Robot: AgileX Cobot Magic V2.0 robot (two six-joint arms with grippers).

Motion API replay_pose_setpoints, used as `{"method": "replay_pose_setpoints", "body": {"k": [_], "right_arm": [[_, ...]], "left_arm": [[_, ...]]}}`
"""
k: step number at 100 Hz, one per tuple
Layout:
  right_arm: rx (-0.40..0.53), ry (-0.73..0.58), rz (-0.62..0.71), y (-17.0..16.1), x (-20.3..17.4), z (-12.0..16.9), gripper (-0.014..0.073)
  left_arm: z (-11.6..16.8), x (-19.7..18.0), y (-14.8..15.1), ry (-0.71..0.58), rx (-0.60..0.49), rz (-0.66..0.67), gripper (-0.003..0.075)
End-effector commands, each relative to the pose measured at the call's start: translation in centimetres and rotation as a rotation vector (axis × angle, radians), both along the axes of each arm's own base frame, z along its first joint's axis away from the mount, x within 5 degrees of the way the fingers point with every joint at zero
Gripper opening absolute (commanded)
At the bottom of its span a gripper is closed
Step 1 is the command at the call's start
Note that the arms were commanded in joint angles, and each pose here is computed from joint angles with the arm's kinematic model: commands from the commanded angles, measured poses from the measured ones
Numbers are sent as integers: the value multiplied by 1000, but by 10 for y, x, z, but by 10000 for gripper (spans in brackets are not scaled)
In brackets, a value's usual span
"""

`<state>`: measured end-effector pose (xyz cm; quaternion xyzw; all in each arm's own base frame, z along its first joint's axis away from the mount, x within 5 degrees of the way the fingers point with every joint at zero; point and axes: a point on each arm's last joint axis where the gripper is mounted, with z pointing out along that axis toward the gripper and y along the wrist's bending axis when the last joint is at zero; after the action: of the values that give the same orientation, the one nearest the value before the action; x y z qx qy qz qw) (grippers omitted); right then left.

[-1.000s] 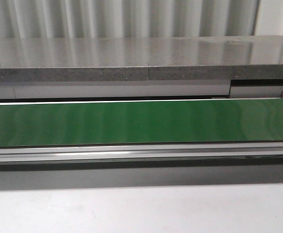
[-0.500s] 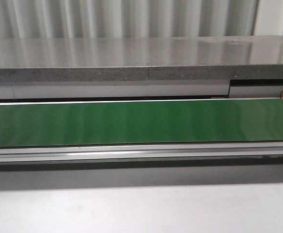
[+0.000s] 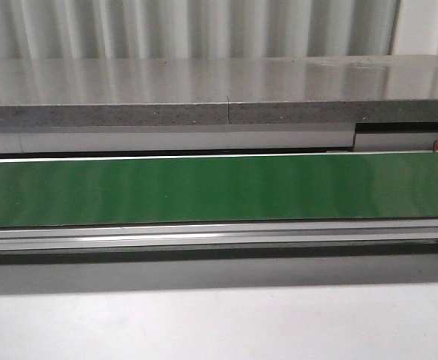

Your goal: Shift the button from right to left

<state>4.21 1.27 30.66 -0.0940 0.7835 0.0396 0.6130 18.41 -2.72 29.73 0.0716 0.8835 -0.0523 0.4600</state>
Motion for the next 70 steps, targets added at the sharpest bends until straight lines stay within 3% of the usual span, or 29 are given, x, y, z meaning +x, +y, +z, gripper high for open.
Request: {"method": "replay_pose_setpoints", "body": {"k": [1,29,70], "right_arm": [[8,-85,-10,-1,2,13,-66],[8,-85,-10,-1,2,13,-66],[8,-85,-10,-1,2,13,-66]], "left_arm": [[18,-11,-2,-157,-40,1,-20],[22,-49,5,-346,-64,16,-20],[5,-78,10,-458,-76,27,-21]]}}
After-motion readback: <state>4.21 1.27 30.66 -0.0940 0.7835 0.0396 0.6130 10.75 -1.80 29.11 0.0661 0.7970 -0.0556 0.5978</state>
